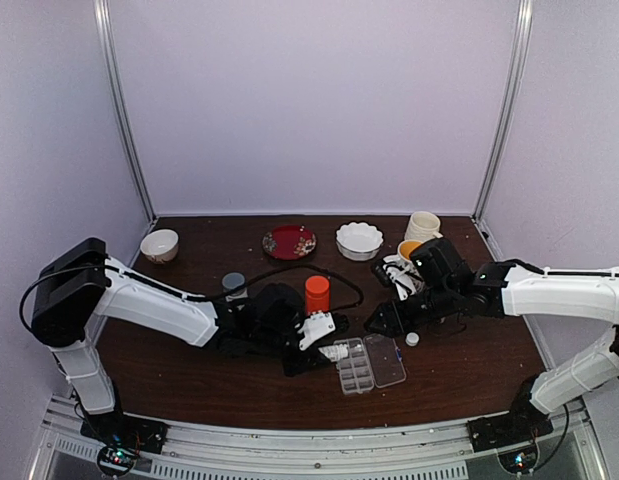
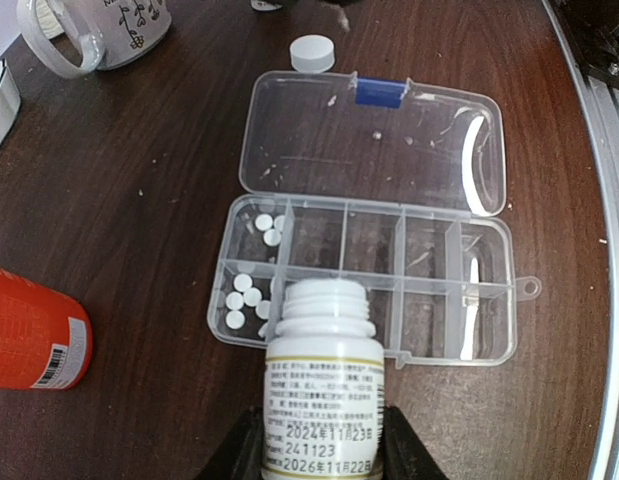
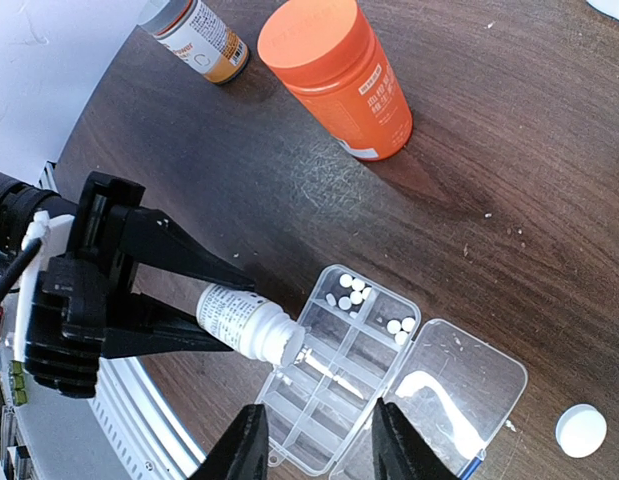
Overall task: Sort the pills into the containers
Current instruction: Pour the pill into the compartment of the pill container, then pick up the lid of the pill bottle from the center of the board.
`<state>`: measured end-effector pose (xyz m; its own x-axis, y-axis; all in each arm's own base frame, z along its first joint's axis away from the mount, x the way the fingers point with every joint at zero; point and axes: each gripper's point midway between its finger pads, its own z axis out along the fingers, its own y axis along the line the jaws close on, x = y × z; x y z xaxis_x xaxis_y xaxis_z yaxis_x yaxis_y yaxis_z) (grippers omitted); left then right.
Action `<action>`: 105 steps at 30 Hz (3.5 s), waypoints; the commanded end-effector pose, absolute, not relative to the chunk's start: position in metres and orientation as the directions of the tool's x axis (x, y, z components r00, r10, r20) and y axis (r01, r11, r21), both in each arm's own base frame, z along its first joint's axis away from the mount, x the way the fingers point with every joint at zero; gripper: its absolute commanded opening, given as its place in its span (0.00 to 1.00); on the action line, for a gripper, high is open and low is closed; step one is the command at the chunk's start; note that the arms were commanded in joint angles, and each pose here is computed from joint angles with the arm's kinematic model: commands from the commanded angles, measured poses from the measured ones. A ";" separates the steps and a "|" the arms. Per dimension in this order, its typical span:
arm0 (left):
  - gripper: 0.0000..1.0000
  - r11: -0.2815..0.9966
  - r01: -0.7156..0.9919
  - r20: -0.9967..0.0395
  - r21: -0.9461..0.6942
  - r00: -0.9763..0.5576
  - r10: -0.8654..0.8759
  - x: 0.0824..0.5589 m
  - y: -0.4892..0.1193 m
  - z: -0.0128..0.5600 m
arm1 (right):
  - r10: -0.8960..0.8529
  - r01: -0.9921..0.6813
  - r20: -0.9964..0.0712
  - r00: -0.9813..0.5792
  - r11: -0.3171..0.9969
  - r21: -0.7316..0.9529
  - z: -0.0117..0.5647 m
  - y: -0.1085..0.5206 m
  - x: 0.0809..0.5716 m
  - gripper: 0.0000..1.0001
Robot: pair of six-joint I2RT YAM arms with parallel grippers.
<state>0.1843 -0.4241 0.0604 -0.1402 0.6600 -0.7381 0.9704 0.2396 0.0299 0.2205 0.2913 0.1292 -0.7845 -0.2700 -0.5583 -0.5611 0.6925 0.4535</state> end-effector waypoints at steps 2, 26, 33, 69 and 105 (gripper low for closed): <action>0.05 0.238 0.971 -0.775 0.017 -0.138 0.617 0.183 -0.438 0.079 | -0.264 -0.562 -0.569 -0.779 0.697 0.445 0.130 0.289 0.223 0.38; 0.05 0.258 0.965 -0.753 0.043 -0.138 0.643 0.189 -0.439 0.074 | -0.261 -0.556 -0.565 -0.782 0.701 0.446 0.126 0.288 0.222 0.37; 0.05 0.264 0.964 -0.746 0.040 -0.146 0.649 0.189 -0.439 0.075 | -0.260 -0.556 -0.567 -0.782 0.703 0.444 0.126 0.287 0.222 0.37; 0.05 0.251 0.967 -0.703 0.038 -0.153 0.694 0.188 -0.438 0.074 | -0.263 -0.561 -0.569 -0.779 0.697 0.446 0.127 0.287 0.221 0.35; 0.03 0.261 0.959 -0.905 0.108 -0.014 0.426 0.181 -0.429 0.098 | -0.272 -0.550 -0.554 -0.786 0.717 0.428 0.129 0.283 0.221 0.34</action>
